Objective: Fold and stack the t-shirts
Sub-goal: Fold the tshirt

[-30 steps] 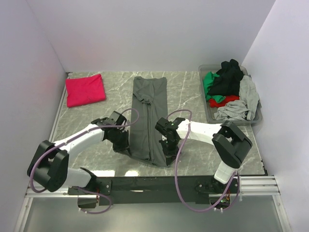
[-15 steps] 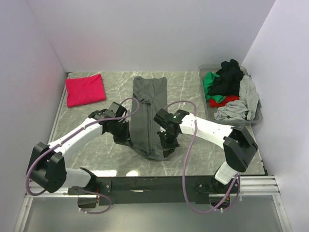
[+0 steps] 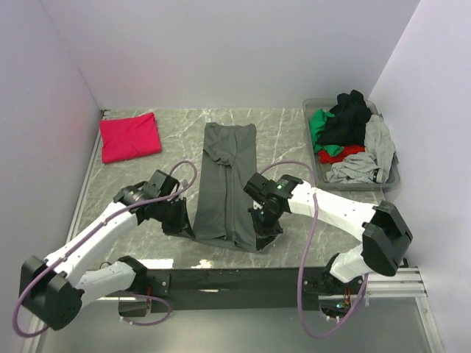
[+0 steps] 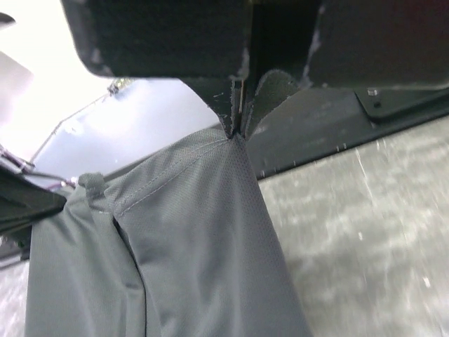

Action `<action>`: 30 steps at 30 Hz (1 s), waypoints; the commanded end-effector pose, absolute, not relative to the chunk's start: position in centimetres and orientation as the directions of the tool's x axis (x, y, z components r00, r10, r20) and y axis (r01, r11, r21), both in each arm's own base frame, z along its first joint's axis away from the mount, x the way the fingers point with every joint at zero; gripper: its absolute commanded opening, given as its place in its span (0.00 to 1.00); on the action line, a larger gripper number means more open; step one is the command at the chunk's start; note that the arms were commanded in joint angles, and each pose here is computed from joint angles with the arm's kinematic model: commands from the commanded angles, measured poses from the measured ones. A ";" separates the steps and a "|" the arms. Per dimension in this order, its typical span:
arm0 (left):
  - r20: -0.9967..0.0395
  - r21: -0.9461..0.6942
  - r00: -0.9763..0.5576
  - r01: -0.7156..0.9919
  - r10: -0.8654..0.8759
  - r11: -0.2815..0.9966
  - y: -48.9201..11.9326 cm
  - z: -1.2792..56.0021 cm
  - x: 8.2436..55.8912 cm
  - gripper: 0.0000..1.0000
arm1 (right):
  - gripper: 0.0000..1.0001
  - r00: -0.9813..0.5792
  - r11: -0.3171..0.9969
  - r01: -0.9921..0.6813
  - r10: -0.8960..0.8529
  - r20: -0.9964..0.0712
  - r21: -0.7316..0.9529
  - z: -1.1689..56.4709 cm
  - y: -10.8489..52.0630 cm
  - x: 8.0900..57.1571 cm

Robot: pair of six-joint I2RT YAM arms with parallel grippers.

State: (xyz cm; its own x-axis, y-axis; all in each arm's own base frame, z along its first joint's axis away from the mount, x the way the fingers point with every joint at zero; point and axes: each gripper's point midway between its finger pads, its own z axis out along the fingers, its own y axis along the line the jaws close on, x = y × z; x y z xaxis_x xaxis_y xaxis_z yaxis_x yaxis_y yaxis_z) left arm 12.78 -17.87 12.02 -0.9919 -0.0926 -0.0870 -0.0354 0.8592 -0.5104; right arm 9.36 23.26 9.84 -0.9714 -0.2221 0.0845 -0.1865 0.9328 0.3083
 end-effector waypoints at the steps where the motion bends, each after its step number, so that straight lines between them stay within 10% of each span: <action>1: -0.037 -0.540 -0.995 -0.058 -0.092 0.840 -17.6 12.9 10.5 0.00 | 0.00 -0.968 0.925 -0.177 -0.225 0.108 0.337 11.1 23.2 7.4; 10: -0.046 -0.618 -0.993 -0.061 -0.113 0.784 -18.0 15.9 9.1 0.00 | 0.00 -0.969 0.921 -0.171 -0.222 0.110 0.351 12.4 23.8 5.3; 30: -0.278 -0.523 -0.949 0.019 -0.149 0.852 -19.5 18.6 22.4 0.00 | 0.00 -0.982 0.956 -0.126 -0.082 -0.170 0.266 16.8 24.3 18.2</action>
State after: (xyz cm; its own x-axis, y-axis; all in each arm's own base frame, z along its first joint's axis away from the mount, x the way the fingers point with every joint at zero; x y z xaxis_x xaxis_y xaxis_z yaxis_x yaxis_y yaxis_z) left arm 18.67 -19.51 17.18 -0.9753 -0.1466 -0.1650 -0.0399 0.8524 -0.5214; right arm 15.95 24.17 16.27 -0.9921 -0.0467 -0.1168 -0.0789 0.9539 0.2894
